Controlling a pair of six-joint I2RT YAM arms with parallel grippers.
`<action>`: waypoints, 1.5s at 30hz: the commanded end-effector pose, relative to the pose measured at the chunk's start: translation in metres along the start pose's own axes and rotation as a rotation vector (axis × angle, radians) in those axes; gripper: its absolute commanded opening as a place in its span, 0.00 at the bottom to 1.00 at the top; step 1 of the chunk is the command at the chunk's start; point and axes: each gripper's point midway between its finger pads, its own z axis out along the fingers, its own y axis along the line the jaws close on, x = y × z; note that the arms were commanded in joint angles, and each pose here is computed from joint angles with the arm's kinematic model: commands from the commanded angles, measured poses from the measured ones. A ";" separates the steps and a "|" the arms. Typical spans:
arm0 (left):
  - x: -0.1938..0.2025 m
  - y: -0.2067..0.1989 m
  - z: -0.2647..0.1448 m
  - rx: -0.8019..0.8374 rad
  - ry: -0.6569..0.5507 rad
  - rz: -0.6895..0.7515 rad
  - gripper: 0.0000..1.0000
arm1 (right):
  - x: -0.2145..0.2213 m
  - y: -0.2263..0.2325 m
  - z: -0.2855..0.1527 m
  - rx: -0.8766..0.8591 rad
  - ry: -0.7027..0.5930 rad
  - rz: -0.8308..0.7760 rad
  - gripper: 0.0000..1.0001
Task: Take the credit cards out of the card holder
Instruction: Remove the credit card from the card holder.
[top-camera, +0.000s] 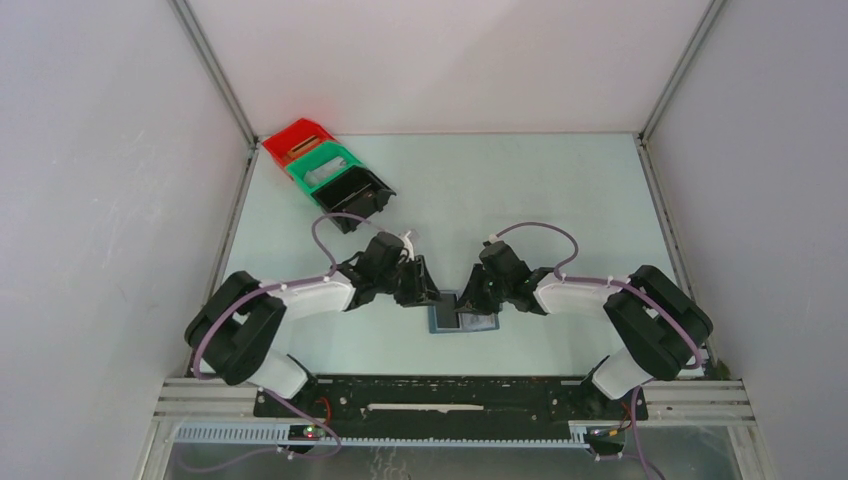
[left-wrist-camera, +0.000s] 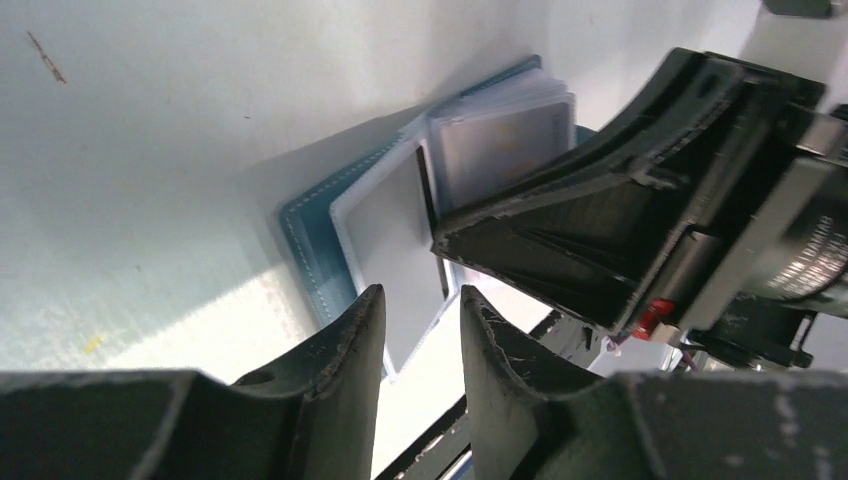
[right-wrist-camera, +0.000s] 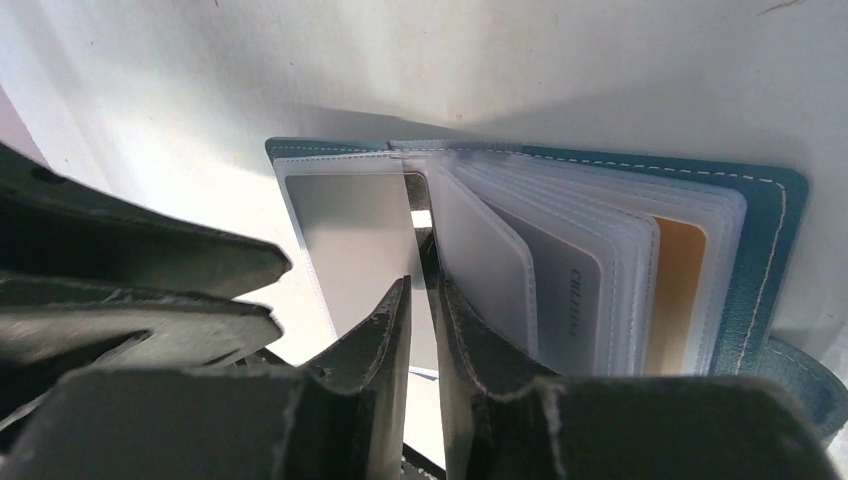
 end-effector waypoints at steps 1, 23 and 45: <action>-0.003 0.002 0.013 0.007 -0.004 0.005 0.39 | -0.007 -0.007 -0.001 0.050 -0.027 0.010 0.24; -0.009 -0.048 0.001 0.152 0.035 0.105 0.41 | -0.016 0.003 -0.021 0.048 -0.104 -0.004 0.26; 0.019 0.029 0.031 -0.091 0.105 -0.059 0.39 | -0.011 0.004 -0.010 0.034 -0.078 -0.002 0.27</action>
